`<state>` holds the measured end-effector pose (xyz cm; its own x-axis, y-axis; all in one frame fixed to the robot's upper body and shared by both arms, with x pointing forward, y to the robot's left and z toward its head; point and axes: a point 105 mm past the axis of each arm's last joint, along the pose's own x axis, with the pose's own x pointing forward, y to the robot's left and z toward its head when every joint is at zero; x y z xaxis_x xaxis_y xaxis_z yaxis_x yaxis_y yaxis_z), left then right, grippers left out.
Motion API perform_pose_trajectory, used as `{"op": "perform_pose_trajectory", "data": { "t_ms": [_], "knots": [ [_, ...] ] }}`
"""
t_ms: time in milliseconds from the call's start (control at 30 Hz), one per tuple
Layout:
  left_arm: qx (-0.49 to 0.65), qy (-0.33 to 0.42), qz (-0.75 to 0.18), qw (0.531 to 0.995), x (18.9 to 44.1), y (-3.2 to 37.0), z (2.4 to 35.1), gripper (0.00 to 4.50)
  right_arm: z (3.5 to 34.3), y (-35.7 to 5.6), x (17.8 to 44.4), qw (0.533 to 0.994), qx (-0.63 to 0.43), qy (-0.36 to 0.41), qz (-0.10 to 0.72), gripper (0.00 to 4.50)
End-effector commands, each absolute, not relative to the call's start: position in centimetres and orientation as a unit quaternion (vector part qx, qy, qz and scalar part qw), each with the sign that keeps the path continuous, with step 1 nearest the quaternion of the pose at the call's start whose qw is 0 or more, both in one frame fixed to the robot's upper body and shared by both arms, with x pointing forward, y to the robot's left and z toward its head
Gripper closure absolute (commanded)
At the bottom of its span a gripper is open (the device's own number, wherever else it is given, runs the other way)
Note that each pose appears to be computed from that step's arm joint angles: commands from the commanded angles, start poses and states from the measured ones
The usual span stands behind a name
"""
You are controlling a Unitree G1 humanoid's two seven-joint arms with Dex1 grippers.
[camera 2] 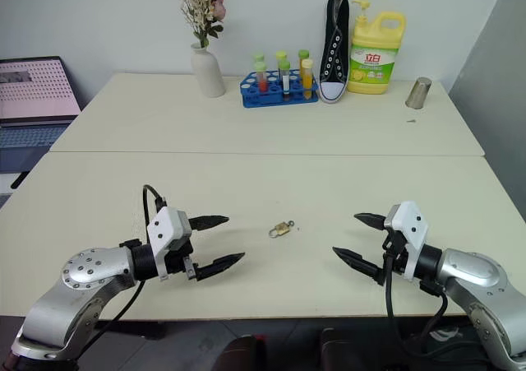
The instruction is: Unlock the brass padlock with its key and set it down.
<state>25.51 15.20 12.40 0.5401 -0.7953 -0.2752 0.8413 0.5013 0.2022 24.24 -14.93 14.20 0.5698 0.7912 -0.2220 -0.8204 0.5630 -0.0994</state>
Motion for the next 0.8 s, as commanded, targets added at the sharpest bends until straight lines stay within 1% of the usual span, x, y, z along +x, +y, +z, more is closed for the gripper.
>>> {"op": "perform_pose_trajectory", "data": {
  "t_ms": [33,200,333,400,633,800],
  "knots": [
    [0.167,0.053,-0.479,0.860,25.4,14.9,13.5,0.00,14.6,-14.9,24.1,0.874,-0.113,0.063,0.469,0.04],
    [0.179,0.053,-0.476,0.859,25.4,14.7,13.4,0.00,14.2,-14.9,23.9,0.871,-0.112,0.068,0.473,0.04],
    [0.179,0.061,-0.477,0.858,24.8,14.8,13.3,0.00,13.4,-15.0,23.8,0.872,-0.108,0.082,0.470,0.04],
    [0.171,0.047,-0.483,0.858,24.6,14.8,13.7,0.00,13.4,-15.0,23.8,0.872,-0.106,0.082,0.471,0.04],
    [0.134,0.051,-0.472,0.870,25.6,15.9,14.6,0.00,13.8,-14.7,24.2,0.874,-0.100,0.081,0.469,0.04],
    [0.132,0.061,-0.490,0.859,26.0,14.1,13.9,0.00,14.2,-14.1,24.2,0.872,-0.101,0.084,0.472,0.04]
  ]
}}
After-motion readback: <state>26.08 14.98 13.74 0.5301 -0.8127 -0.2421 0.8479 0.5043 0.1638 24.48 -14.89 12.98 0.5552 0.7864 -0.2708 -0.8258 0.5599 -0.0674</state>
